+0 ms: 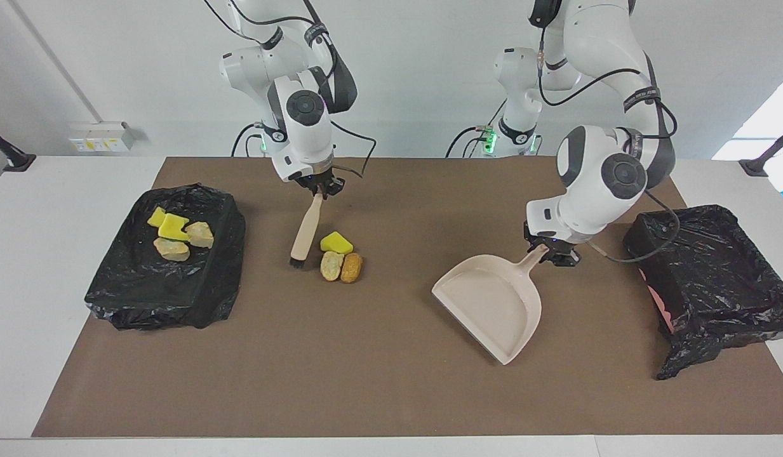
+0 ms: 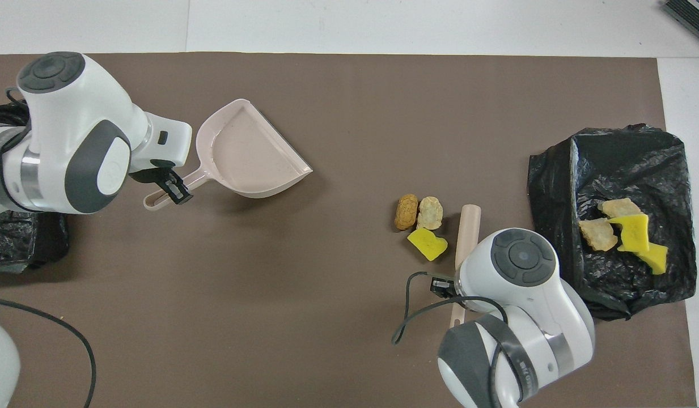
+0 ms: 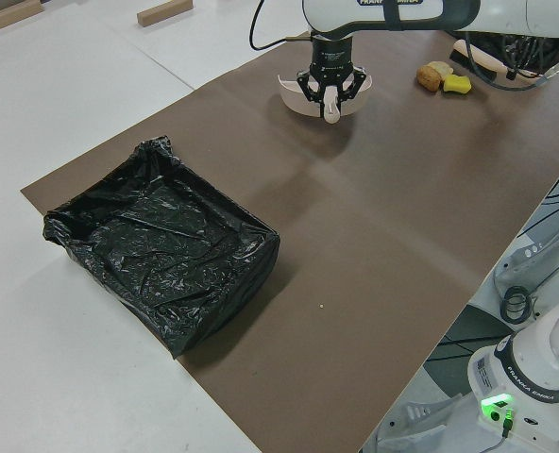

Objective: Sweep and dump trash in bin
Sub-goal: 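Hold the dustpan beside the bread and sponge pieces with the left gripper, then sweep the bread and sponge into the dustpan with the right gripper's brush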

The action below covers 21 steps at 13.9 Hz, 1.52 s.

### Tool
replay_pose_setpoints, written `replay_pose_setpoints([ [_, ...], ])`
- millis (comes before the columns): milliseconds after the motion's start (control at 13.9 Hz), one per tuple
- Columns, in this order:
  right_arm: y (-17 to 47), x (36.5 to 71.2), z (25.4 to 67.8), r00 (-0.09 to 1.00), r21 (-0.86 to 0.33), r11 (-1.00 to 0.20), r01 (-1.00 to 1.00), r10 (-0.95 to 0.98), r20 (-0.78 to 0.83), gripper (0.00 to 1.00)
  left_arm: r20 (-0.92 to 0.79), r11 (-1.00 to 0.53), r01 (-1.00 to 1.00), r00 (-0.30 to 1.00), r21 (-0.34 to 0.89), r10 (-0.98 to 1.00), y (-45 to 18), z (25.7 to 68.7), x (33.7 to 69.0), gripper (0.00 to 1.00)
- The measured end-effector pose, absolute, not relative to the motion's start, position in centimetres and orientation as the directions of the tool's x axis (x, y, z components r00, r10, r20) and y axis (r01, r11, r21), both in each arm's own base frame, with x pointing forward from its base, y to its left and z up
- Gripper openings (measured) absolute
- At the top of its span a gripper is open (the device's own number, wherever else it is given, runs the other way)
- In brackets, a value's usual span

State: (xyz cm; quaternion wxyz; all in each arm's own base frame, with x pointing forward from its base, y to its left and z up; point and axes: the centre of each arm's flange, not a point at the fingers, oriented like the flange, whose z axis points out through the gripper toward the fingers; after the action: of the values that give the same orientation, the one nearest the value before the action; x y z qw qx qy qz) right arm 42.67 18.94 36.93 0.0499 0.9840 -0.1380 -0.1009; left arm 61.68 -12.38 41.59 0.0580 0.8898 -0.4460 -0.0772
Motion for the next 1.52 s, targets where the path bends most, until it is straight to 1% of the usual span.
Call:
replay_pose_setpoints([
  [216, 19.0, 42.7, 36.9, 0.942, 0.126, -0.957, -0.261, -0.281, -0.185, 0.26, -0.082, -0.546, -0.816, 0.541, 0.192, -0.837, -12.2, 41.7, 61.2, 0.31],
  [433, 19.0, 42.7, 36.9, 0.942, 0.126, -0.957, -0.26, -0.28, -0.185, 0.26, -0.06, -0.381, -0.897, 0.377, 0.225, -0.924, -13.6, 40.9, 59.9, 0.31],
  [577, 19.0, 42.6, 36.9, 0.952, 0.119, -0.968, -0.221, -0.241, -0.19, 0.26, -0.06, -0.283, -0.929, 0.277, 0.237, -0.959, -15.0, 40.3, 58.5, 0.31],
  [649, 19.0, 42.6, 36.9, 0.959, 0.112, -0.976, -0.187, -0.206, -0.194, 0.26, -0.075, -0.23, -0.948, 0.218, 0.221, -0.973, -16.5, 40.2, 57.6, 0.31],
  [794, 18.9, 42.7, 36.9, 0.967, 0.102, -0.985, -0.139, -0.157, -0.2, 0.26, -0.093, -0.111, -0.983, 0.098, 0.148, -0.991, -21.4, 39.6, 54.8, 0.31],
  [866, 18.9, 42.7, 36.9, 0.969, 0.098, -0.987, -0.129, -0.147, -0.2, 0.26, -0.089, -0.072, -0.99, 0.062, 0.123, -0.994, -23.3, 39.2, 53.3, 0.31],
  [938, 18.8, 42.9, 36.9, 0.972, 0.091, -0.989, -0.115, -0.131, -0.195, 0.26, -0.087, -0.059, -0.992, 0.049, 0.11, -0.995, -24.5, 38.6, 51.9, 0.31],
  [1082, 18.1, 43.5, 36.7, 0.976, 0.077, -0.993, -0.095, -0.108, -0.188, 0.26, -0.102, -0.097, -0.991, 0.088, 0.089, -0.991, -25.5, 37.8, 50.5, 0.31],
  [1299, 15.9, 44.6, 35.1, 0.972, 0.071, -0.995, -0.077, -0.091, -0.217, 0.26, -0.116, -0.147, -0.987, 0.14, 0.061, -0.983, -27.3, 37.1, 49.4, 0.31],
  [1515, 16.6, 45.2, 34.7, 0.973, 0.067, -0.996, -0.065, -0.078, -0.217, 0.26, -0.119, -0.173, -0.983, 0.165, 0.056, -0.979, -27.9, 37.0, 49.1, 0.31],
])
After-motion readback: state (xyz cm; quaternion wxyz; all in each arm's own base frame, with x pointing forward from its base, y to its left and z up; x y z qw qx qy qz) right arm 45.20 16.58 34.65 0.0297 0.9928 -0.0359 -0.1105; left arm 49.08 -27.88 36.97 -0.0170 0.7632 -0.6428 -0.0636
